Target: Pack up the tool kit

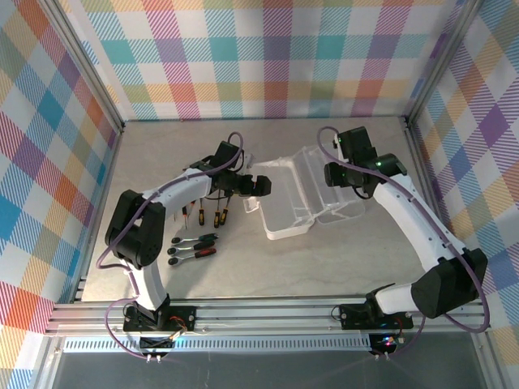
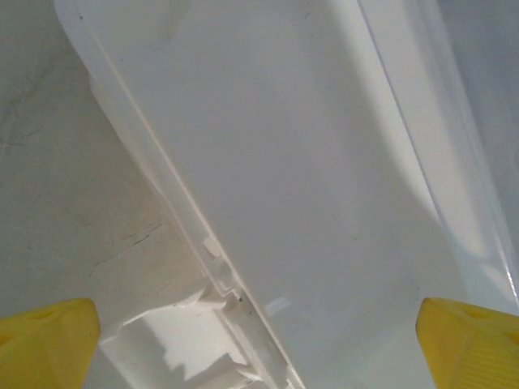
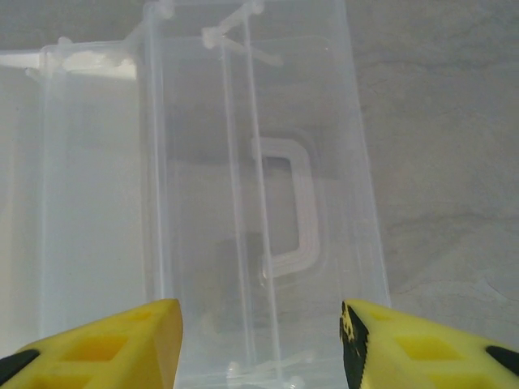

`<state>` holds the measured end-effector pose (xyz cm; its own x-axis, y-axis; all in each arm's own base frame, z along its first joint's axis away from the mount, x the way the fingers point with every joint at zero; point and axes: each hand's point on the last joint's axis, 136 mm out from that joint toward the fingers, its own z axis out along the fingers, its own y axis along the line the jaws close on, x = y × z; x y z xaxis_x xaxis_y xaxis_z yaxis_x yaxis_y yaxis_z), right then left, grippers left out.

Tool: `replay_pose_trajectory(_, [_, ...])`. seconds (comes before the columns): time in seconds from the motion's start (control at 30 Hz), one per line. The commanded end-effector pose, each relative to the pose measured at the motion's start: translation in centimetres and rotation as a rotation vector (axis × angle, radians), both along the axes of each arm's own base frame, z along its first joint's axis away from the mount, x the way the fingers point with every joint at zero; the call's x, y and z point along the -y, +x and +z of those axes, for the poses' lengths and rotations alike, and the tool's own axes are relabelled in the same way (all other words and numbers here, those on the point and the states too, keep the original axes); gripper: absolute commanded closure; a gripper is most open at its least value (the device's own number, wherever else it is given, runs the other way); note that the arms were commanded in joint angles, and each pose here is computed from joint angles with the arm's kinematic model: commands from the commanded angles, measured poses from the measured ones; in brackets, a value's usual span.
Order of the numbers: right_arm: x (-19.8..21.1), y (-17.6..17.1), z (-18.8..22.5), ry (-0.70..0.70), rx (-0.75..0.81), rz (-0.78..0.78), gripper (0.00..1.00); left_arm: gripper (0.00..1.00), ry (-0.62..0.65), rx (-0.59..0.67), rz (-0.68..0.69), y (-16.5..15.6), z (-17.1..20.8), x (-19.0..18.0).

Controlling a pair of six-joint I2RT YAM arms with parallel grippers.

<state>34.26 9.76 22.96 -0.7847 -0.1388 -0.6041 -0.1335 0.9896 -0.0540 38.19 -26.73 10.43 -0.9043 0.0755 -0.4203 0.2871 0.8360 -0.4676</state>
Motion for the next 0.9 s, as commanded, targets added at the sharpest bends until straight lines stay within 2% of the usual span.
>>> replay_pose_trajectory(0.0, [1.2, -0.5, -0.3, -0.002, -0.009, -0.042, 0.46, 0.0, 0.01, -0.013, -0.001, 0.3, -0.4, 0.2])
replay_pose_trajectory(0.13, [0.5, -0.5, -0.4, 0.023, -0.011, -0.01, 0.44, 0.0, 0.01, -0.023, -0.001, 0.6, -0.9, 0.4])
replay_pose_trajectory(0.23, [-0.7, -0.4, 0.1, 0.069, 0.004, 0.048, 0.37, 0.0, 0.002, -0.025, -0.01, 1.1, -1.1, 1.0])
replay_pose_trajectory(0.5, [-2.9, -0.4, 1.0, 0.144, 0.012, 0.156, 0.0, 0.01, -0.038, -0.012, -0.035, 4.1, -1.6, 3.5])
replay_pose_trajectory(0.87, [-4.7, -0.4, 1.6, 0.21, 0.019, 0.246, 0.01, 0.0, -0.107, 0.055, -0.043, 8.1, -0.1, 5.9])
